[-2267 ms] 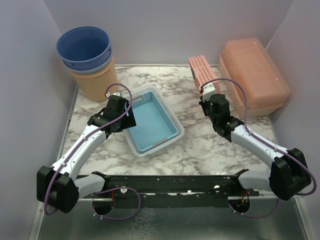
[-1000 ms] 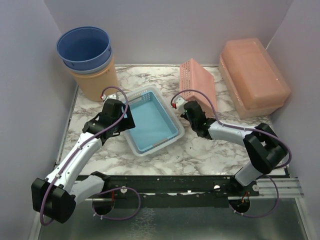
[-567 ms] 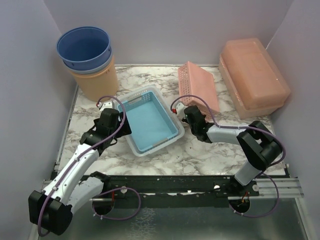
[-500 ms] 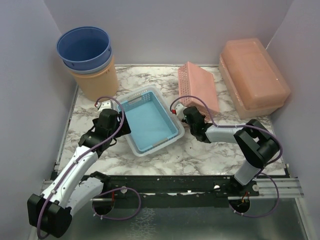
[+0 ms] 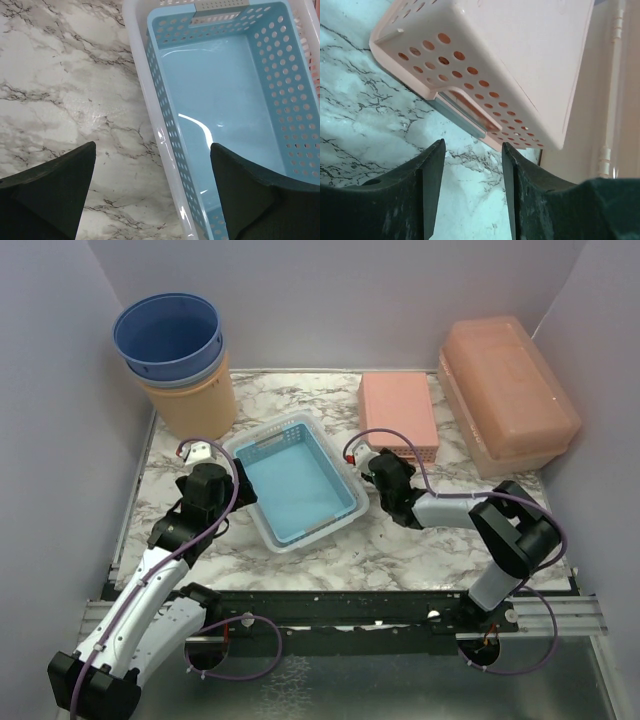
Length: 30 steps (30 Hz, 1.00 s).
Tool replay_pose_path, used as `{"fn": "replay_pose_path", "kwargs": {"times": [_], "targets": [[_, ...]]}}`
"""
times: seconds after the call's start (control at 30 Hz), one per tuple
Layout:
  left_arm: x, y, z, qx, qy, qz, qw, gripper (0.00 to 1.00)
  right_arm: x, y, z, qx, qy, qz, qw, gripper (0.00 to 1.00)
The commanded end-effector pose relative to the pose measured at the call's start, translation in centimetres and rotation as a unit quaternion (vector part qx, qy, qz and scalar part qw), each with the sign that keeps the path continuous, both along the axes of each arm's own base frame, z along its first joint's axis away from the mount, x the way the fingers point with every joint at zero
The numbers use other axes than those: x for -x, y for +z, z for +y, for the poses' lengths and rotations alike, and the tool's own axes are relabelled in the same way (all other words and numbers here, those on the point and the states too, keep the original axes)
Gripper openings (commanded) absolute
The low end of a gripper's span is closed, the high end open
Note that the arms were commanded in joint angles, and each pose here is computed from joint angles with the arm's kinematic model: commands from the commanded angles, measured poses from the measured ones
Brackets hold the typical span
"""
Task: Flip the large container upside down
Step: Turn the container upside down at the center of the board, then move the container to the center of the board.
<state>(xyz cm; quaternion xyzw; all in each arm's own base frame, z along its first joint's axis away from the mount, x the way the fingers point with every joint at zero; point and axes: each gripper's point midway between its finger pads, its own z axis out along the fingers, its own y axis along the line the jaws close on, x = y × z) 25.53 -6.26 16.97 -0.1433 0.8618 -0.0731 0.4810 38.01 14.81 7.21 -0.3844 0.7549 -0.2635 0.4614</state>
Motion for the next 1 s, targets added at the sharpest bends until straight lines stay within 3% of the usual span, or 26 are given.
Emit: {"fn": "replay_pose_path", "kwargs": {"times": [0.0,0.13,0.3,0.5,0.67,0.97], "targets": [[-0.2,0.2,0.7,-0.003,0.019,-0.01,1.0,0.97,0.2,2.3,-0.3,-0.018,-0.023,-0.053,0.998,0.52],[-0.2,0.2,0.8,-0.007,0.02,-0.011,1.0,0.97,0.7,2.9,0.0,-0.047,-0.031,-0.039,0.998,0.53],[-0.2,0.2,1.0,-0.008,0.023,-0.012,1.0,0.98,0.8,7.1,0.9,-0.187,-0.07,-0.076,0.977,0.57],[-0.2,0.0,1.0,-0.013,0.024,-0.008,1.0,0.98,-1.4,11.8,3.8,-0.307,-0.099,-0.08,0.943,0.8],[-0.3,-0.3,1.1,-0.019,0.025,-0.001,1.0,0.98,-5.9,10.6,6.4,-0.294,-0.163,-0.016,0.942,0.84],[-0.3,-0.4,1.3,-0.022,0.03,0.001,0.999,0.98,-14.1,5.8,7.6,-0.23,-0.248,-0.007,0.941,0.92]]}}
